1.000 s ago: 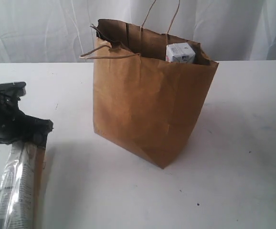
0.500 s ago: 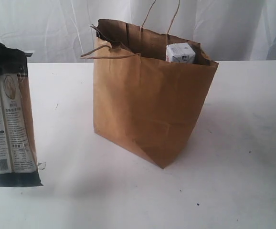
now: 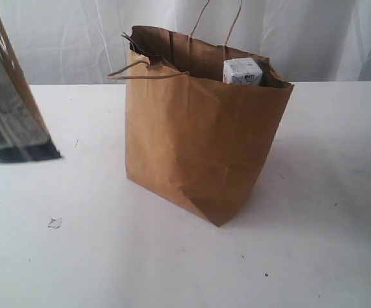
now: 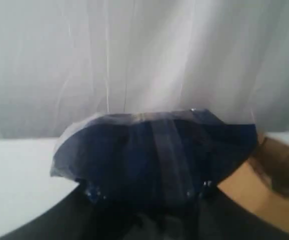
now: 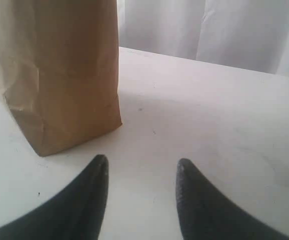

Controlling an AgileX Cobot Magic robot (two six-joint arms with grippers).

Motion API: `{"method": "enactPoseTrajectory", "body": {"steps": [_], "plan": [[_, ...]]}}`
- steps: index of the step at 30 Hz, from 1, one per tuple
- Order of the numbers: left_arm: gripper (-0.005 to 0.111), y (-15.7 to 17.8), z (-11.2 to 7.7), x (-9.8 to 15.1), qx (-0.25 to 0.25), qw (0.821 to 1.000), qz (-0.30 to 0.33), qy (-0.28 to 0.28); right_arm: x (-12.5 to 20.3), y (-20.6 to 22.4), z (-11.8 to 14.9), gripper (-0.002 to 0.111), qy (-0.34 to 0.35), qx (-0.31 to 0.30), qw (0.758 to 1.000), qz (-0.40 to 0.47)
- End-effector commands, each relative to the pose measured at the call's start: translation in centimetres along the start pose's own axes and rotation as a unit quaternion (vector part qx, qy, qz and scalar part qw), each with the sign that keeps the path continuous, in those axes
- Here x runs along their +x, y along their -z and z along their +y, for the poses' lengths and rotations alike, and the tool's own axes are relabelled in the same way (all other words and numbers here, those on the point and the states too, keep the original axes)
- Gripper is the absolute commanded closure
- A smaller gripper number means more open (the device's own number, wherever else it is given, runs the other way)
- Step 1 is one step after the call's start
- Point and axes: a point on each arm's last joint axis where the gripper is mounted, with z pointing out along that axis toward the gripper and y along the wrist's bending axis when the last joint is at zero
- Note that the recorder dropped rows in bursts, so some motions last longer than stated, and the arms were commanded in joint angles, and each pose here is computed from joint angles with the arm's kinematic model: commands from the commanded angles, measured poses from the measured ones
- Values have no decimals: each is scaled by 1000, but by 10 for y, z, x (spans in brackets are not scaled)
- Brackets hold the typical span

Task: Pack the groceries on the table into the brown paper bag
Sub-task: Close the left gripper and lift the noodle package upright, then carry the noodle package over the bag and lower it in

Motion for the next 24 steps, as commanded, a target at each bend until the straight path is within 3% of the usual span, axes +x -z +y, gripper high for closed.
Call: {"method": "enactPoseTrajectory", "body": {"steps": [1,4,7,10,19,24], "plan": [[107,29,-7,-54,23,982,-183,46,1,0,0,67,0,3,1000,-4],[107,40,-8,-76,36,956,-281,79,1,0,0,67,0,3,1000,-4],[107,32,-9,-85,57,946,-294,126,1,0,0,67,0,3,1000,-4],[107,24,-17,-99,116,922,-342,140,1,0,0,67,0,3,1000,-4],[107,-2,-32,-123,214,895,-361,151,1,0,0,67,0,3,1000,-4],[107,-25,-37,-116,241,898,-345,130,1,0,0,67,0,3,1000,-4]]}}
